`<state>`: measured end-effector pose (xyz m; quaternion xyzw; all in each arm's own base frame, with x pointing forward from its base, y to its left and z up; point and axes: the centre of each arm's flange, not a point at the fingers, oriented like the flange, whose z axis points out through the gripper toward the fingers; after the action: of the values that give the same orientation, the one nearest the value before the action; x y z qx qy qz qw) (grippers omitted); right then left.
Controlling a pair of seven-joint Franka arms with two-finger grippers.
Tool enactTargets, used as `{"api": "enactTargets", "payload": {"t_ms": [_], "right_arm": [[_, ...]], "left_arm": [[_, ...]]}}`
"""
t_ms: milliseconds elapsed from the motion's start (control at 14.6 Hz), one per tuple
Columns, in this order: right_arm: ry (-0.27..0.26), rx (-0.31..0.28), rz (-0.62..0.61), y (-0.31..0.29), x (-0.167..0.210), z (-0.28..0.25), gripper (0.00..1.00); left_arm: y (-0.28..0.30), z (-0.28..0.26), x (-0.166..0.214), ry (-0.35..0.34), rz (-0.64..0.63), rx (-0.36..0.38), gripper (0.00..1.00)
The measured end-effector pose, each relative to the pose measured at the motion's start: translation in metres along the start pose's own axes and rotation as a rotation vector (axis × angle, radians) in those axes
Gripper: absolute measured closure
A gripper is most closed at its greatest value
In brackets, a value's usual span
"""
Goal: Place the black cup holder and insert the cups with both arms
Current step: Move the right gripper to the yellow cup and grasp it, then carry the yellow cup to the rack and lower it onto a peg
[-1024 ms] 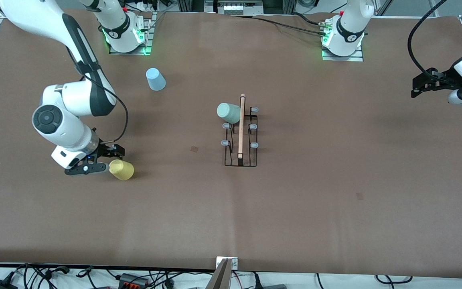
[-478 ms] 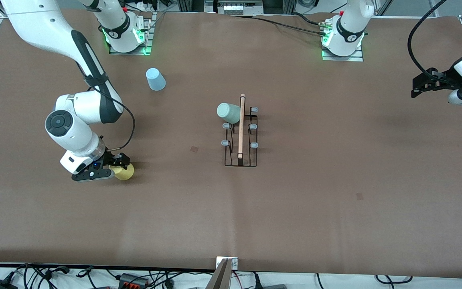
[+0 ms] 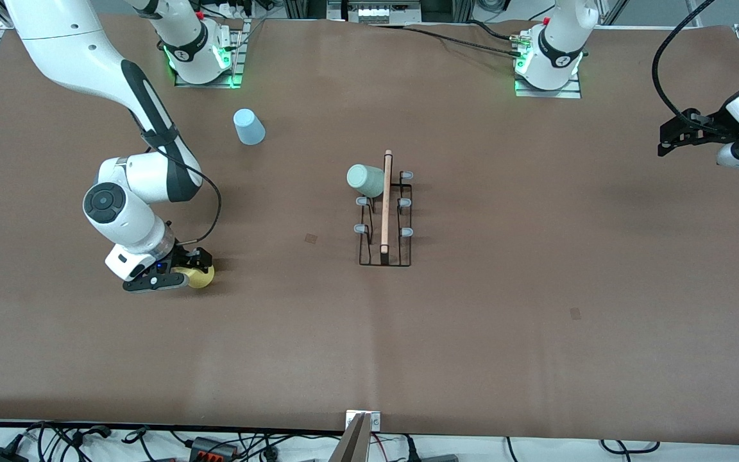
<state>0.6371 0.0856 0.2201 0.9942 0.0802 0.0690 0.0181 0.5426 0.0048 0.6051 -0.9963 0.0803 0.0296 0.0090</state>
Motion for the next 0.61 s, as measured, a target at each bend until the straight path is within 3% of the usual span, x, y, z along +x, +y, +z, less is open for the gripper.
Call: {"api": "enactTargets", "payload": {"t_ms": [137, 273, 614], "right_arm": [[-0.003, 0.000, 0.000, 0.000, -0.001, 0.002, 0.10], [-0.001, 0.000, 0.000, 0.000, 0.000, 0.003, 0.30], [0.005, 0.001, -0.005, -0.005, 0.004, -0.008, 0.32]], "left_arm": [[0.000, 0.000, 0.000, 0.000, 0.000, 0.000, 0.00], [0.000, 0.000, 0.000, 0.000, 0.000, 0.000, 0.00], [0.000, 0.000, 0.000, 0.000, 0.000, 0.000, 0.00]]}}
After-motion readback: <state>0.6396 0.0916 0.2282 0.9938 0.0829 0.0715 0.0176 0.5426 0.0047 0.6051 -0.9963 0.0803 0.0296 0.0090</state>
